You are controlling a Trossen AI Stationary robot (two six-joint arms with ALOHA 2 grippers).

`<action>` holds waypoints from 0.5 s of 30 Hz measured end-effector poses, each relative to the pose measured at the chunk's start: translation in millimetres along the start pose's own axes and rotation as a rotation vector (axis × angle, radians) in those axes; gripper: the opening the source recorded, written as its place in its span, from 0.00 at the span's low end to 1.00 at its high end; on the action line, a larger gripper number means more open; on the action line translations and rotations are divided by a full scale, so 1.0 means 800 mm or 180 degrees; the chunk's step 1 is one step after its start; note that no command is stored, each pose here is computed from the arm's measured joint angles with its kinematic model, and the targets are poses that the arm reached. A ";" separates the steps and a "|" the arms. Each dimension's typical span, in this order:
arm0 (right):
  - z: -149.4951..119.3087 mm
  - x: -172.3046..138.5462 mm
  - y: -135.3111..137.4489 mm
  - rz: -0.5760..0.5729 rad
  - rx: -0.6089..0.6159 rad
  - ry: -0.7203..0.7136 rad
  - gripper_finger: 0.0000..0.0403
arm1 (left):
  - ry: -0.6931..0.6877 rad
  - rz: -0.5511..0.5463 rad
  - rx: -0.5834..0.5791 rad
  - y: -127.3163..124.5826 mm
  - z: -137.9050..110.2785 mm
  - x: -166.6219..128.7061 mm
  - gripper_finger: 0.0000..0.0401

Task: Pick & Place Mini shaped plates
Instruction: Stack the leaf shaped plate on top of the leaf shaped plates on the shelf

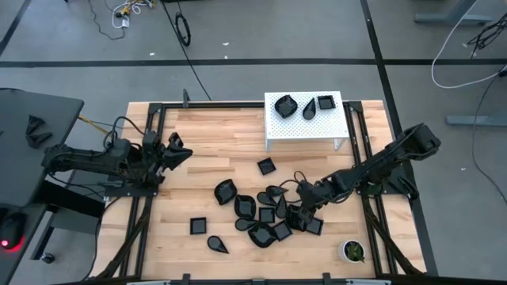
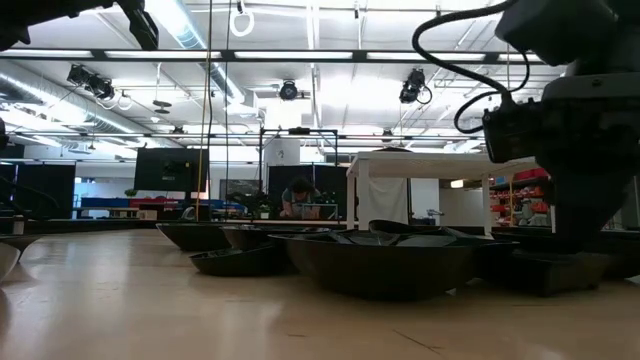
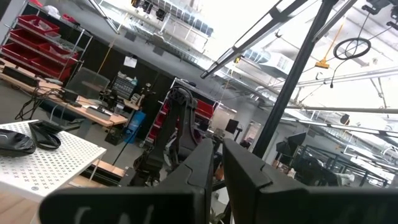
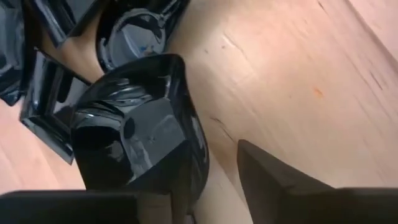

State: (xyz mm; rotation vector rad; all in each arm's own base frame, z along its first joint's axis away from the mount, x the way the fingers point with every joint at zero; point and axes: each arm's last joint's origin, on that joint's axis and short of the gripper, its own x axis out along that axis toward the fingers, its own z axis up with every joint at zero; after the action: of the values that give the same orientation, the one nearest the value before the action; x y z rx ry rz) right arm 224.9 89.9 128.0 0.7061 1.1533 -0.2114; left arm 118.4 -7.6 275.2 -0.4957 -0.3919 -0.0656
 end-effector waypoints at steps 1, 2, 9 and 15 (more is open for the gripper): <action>-0.001 0.001 -0.001 0.0029 -0.0017 -0.0019 0.30 | -0.0001 0.0000 0.0000 0.000 0.000 0.000 0.10; -0.001 0.002 -0.002 0.0055 -0.0034 -0.0036 0.27 | 0.0000 0.0000 -0.0001 0.000 0.000 0.000 0.10; 0.000 0.004 -0.002 0.0160 -0.0016 -0.0081 0.04 | 0.0000 -0.0001 -0.0002 0.000 0.000 0.000 0.10; 0.015 -0.021 -0.007 0.0287 0.0163 -0.0274 0.02 | -0.0002 -0.0001 0.0000 0.000 0.000 0.000 0.10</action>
State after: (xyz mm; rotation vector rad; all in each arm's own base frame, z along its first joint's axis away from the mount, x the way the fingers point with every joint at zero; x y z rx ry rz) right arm 224.6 75.0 143.6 0.7853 1.0345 -0.1940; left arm 118.4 -7.7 275.3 -0.4958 -0.3926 -0.0659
